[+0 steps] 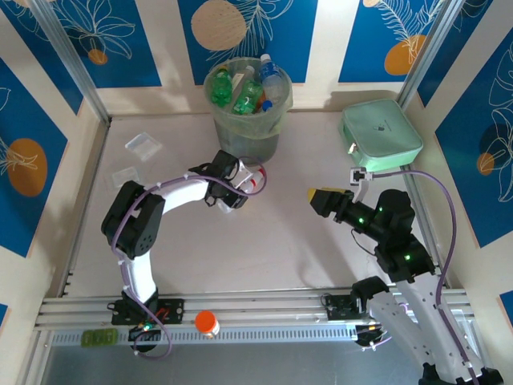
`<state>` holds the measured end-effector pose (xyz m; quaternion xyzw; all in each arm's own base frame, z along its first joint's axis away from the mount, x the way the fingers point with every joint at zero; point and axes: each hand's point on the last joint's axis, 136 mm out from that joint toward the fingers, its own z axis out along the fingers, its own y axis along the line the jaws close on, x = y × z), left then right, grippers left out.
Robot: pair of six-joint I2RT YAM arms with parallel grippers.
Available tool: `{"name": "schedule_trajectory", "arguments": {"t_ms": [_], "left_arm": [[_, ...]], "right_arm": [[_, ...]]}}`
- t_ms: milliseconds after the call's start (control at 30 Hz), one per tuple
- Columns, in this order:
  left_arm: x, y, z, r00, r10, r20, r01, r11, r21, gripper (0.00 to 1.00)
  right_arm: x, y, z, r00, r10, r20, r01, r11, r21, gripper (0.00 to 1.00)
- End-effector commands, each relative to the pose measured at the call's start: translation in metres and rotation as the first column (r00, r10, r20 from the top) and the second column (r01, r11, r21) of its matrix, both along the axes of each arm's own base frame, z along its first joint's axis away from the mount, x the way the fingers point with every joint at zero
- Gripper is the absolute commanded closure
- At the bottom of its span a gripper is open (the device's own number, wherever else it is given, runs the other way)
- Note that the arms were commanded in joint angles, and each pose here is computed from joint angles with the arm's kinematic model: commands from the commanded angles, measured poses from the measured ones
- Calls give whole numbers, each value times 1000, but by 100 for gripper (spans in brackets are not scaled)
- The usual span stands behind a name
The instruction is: Put the plastic bottles in the bin
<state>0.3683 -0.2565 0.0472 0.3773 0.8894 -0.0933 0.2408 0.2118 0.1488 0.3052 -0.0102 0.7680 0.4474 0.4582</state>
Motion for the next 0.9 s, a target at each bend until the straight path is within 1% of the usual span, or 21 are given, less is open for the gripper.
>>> {"name": "schedule_trajectory", "arguments": {"t_ms": [0,67,167,300,433,533,633,700,767,867], "left_arm": [[-1,-5,8,1000,-15,5,15,1000,12,53],[-1,-6,18,1000,-7,16,7,1000,-5,56],[-3,-11,43,1000,17,26,-15,997,-75,56],[-15,-18,84,998,35,45,-26,981,-190,57],[-29,-21,123,996,27,84,-5,967,-253,57],[-40,-24,155,993,17,116,21,948,-319,56],[-49,-28,196,986,7,169,62,912,-404,56],[-48,-28,229,973,38,227,74,881,-467,56],[-40,-26,260,960,102,261,47,859,-509,56],[-21,-27,298,950,174,259,-4,836,-548,58]], "right_arm": [[-5,0,2,1000,13,5,-13,1000,16,26],[-5,0,2,1000,13,4,-13,1000,13,26],[-3,-1,0,1000,6,2,-6,1000,11,26],[-3,-1,2,1000,6,4,-6,1000,16,26],[-4,-1,2,1000,5,0,-5,1000,16,26],[-2,-1,2,1000,3,2,-3,1000,13,26],[1,-1,0,1000,1,0,-1,1000,14,26],[4,1,-2,1000,2,-9,-1,1000,22,26],[6,3,-3,1000,6,-19,-5,999,34,26],[9,5,-5,999,12,-32,-10,999,45,26]]}}
